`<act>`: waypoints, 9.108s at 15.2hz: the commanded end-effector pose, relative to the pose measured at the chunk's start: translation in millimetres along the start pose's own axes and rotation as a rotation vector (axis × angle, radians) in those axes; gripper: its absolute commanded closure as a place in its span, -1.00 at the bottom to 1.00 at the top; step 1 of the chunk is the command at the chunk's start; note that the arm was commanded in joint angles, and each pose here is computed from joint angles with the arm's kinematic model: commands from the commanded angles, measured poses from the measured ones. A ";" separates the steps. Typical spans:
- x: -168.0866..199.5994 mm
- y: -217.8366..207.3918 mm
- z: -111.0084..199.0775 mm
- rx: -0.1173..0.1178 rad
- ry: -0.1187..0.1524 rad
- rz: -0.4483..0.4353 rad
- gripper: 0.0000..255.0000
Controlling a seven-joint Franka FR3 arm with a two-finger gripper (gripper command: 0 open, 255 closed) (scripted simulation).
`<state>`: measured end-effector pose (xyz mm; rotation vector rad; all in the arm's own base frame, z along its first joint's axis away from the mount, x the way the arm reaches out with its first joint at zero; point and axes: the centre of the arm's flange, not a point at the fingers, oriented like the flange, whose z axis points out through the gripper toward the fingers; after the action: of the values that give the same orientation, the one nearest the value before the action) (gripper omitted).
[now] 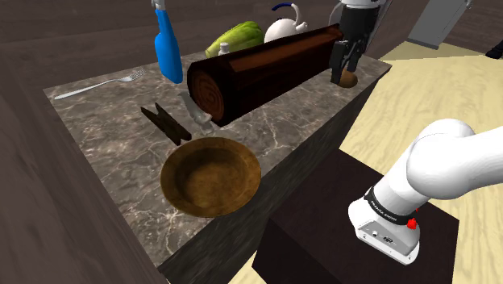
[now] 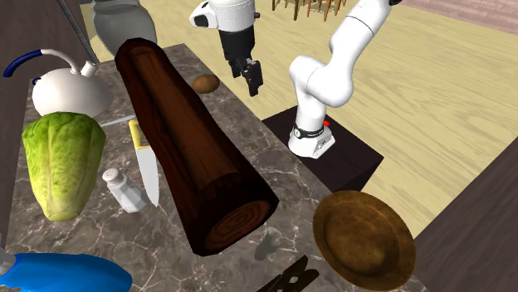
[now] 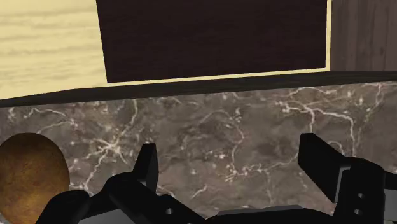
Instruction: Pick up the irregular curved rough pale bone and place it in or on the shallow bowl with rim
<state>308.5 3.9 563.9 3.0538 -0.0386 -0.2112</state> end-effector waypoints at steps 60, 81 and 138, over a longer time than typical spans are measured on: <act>125.9 -354.7 -4.2 0.053 0.342 -0.622 -1.00; 155.8 -385.0 19.6 0.060 0.318 -0.690 1.00; -19.9 -423.7 -15.9 0.060 0.318 -0.690 1.00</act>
<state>299.4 426.8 552.9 2.9822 1.0396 0.2453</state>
